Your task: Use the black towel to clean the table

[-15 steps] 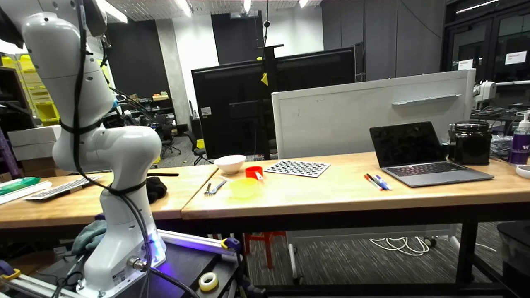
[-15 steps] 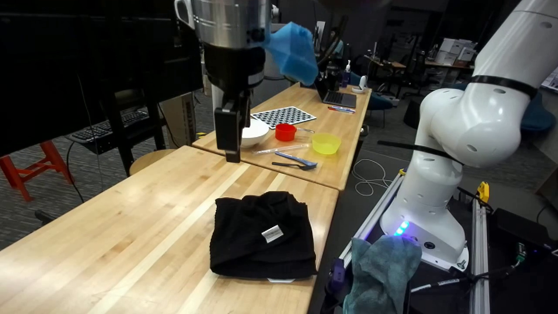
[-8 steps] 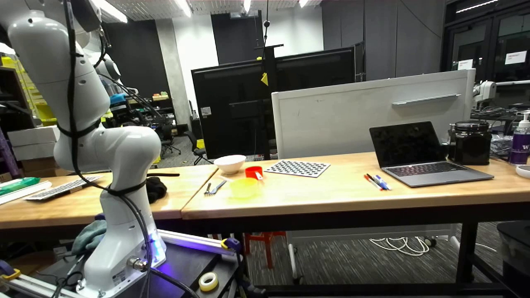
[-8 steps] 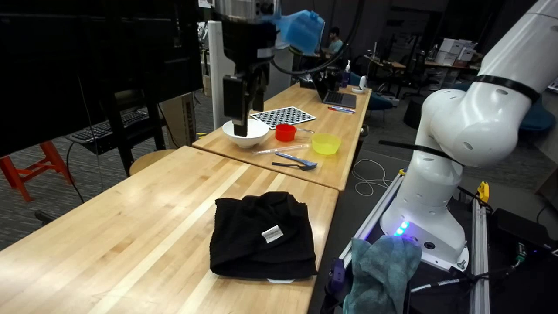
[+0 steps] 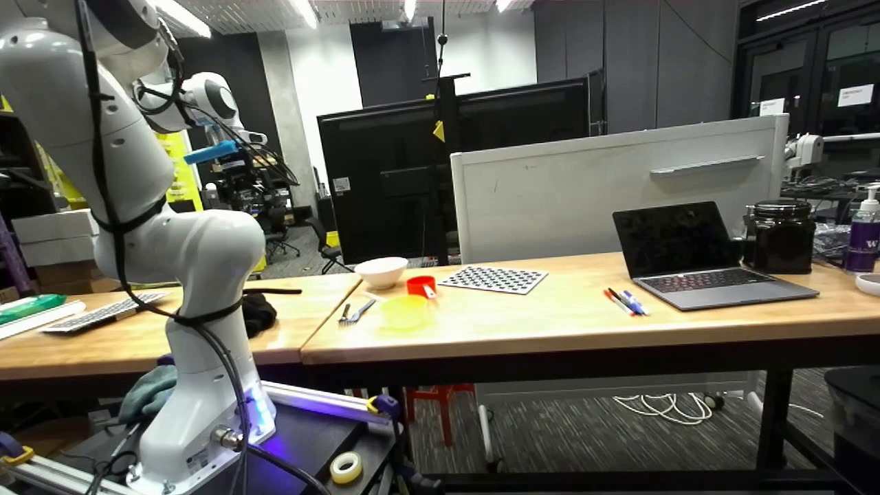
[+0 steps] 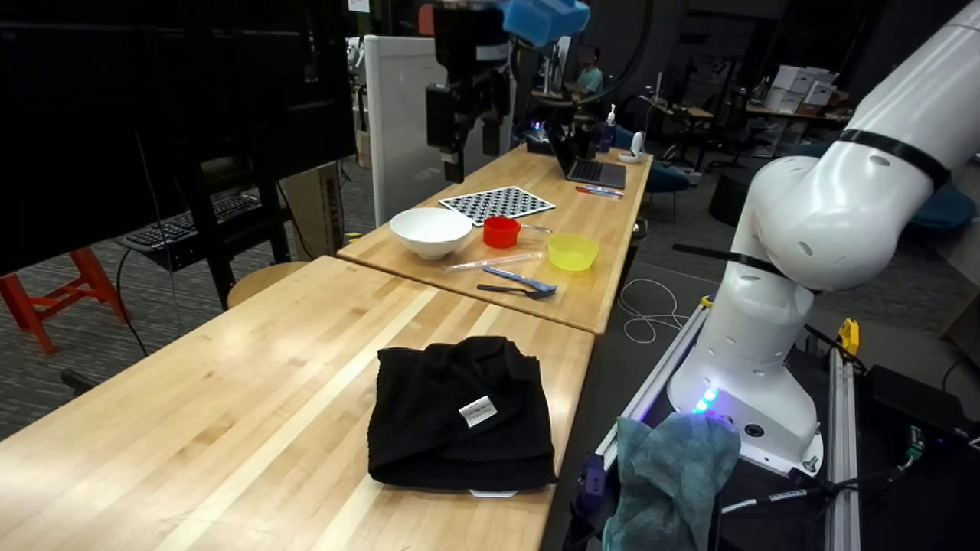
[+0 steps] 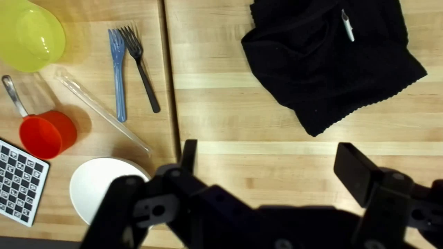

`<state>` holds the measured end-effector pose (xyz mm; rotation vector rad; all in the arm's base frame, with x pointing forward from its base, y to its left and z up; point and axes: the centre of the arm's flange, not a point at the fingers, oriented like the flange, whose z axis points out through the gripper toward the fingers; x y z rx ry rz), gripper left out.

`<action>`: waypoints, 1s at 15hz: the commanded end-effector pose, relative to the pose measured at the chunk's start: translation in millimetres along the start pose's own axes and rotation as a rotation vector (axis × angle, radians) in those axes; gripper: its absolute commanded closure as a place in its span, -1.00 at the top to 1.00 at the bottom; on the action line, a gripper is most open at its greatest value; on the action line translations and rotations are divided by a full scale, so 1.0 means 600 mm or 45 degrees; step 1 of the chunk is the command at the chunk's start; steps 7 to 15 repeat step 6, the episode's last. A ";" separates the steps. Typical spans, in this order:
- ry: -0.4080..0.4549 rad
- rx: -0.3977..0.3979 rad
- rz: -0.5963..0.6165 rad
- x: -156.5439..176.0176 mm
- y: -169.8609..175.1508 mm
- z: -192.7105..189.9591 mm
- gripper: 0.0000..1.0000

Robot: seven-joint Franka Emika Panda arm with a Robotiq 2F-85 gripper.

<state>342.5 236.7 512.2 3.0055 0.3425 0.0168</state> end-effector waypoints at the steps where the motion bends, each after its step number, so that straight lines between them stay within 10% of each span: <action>1: -0.039 0.033 0.068 0.012 0.069 -0.003 1.00; 15: -0.035 0.022 0.077 0.021 0.069 0.009 1.00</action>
